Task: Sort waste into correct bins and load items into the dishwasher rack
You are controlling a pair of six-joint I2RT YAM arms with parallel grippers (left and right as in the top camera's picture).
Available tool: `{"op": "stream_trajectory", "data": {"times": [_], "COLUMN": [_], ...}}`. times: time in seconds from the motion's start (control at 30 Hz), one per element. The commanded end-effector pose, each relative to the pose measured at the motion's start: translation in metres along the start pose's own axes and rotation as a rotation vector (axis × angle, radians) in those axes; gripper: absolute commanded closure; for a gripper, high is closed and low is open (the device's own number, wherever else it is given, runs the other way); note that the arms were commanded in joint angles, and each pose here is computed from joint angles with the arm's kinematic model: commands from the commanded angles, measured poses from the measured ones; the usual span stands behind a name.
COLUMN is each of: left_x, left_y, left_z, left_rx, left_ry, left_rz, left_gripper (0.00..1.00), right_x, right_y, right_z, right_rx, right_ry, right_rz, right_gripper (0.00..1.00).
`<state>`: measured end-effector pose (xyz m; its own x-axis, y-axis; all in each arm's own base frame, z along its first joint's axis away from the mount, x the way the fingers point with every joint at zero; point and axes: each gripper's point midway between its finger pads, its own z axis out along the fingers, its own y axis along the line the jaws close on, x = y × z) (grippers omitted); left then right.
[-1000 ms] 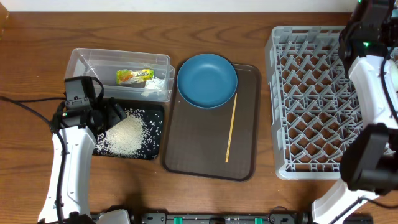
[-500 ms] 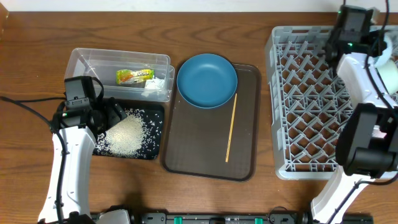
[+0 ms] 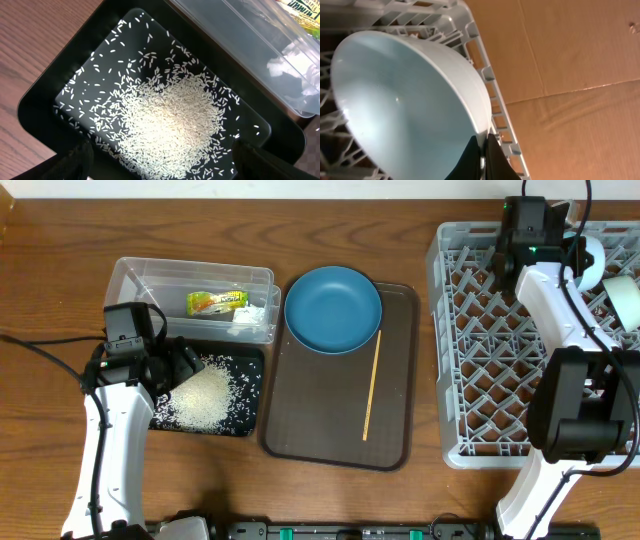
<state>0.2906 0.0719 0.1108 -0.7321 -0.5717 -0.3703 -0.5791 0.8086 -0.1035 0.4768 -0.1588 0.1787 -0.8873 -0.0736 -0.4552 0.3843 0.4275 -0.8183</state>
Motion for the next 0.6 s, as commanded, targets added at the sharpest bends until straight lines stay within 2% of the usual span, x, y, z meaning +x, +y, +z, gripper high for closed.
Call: {"op": "stream_trajectory", "data": {"times": [0.0,0.17,0.33,0.43,0.57], "left_x": [-0.005,-0.005,-0.005,-0.005,-0.005], "left_y": [0.002,0.002,0.002,0.002,0.002], "left_z": [-0.004,-0.004,-0.004,-0.004,-0.004], "left_rx": [-0.007,-0.007,-0.007,-0.007,-0.007], "left_ry": [-0.017,-0.017,-0.017,-0.017,-0.017], "left_rz": [-0.006,-0.006,-0.005,-0.005,-0.005], "left_gripper": [0.09,0.09,0.09,0.09,0.09], "right_x": [0.005,0.015,0.029,0.038,0.034], "right_y": [0.035,0.039,0.057,0.071,0.07], "right_z": [-0.004,-0.009,-0.019,-0.027,-0.034], "right_rx": [-0.147,-0.159,-0.249,-0.332,-0.352], "right_ry": [0.002,0.034,0.07,0.091,0.082], "right_rz": [0.037,0.043,-0.041,-0.08,-0.054], "right_gripper": [0.99,0.97,0.85,0.84,0.83]}}
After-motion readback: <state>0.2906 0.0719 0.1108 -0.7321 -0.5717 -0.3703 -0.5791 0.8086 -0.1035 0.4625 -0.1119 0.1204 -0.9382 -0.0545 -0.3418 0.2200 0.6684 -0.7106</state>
